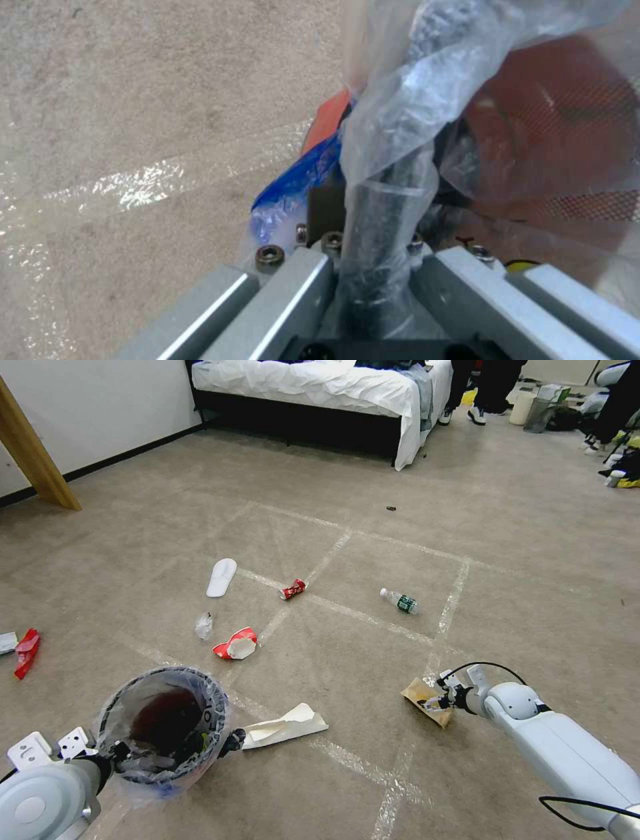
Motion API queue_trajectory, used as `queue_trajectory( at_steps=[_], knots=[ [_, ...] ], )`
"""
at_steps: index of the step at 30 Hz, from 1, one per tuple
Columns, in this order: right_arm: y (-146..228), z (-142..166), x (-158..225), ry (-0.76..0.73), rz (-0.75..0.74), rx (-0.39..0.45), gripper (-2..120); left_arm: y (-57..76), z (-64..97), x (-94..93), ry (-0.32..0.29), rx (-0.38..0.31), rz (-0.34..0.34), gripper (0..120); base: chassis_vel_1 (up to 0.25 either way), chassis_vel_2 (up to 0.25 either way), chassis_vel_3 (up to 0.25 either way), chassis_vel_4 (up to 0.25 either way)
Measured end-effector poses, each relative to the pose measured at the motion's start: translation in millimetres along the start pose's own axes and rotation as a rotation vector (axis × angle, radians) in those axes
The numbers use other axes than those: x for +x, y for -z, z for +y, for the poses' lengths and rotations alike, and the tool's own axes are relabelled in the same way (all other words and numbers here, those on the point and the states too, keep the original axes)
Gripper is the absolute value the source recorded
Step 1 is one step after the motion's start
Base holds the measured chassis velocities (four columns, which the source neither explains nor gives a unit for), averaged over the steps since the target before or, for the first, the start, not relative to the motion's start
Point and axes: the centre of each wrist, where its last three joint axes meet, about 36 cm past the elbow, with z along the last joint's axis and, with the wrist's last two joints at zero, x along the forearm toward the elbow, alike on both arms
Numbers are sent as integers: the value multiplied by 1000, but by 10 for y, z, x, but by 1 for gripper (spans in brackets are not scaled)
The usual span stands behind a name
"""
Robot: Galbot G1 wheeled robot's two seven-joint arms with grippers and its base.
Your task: Pick up the trash bin and place the garbage on the floor into it.
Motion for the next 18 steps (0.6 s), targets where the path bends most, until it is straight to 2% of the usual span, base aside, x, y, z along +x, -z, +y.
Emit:
queue_trajectory(
  at_steps=[4,6,7,8,10,12,14,16,17,18],
  knots=[
    [-6,19,-38,5,5,-4,99,2,-11,-5,-3,-1,0,0,0,0,0,0],
    [-5,35,-66,9,7,-8,92,11,-13,-7,-3,-3,-2,0,0,0,0,0],
    [-5,35,-66,9,7,-8,92,11,-13,-7,-3,-3,-2,0,0,0,0,0],
    [-6,49,-82,12,10,-10,86,15,-14,-9,-2,-4,-3,0,0,0,0,0],
    [-6,52,-87,13,10,-11,84,16,-14,-9,-2,-4,-3,0,0,0,0,0],
    [-9,85,-118,20,13,-18,71,20,-11,-15,-1,-5,-3,0,0,0,0,0],
    [-11,91,-125,21,13,-19,67,20,-9,-18,0,-5,-2,0,0,0,0,0],
    [-31,110,-143,26,16,-23,55,14,-9,-28,1,-5,0,0,0,0,0,0],
    [-31,110,-143,26,16,-23,55,14,-9,-28,1,-5,0,0,0,0,0,0],
    [-35,112,-144,27,16,-25,51,11,-10,-35,1,-5,0,0,0,0,0,0]
  ],
)
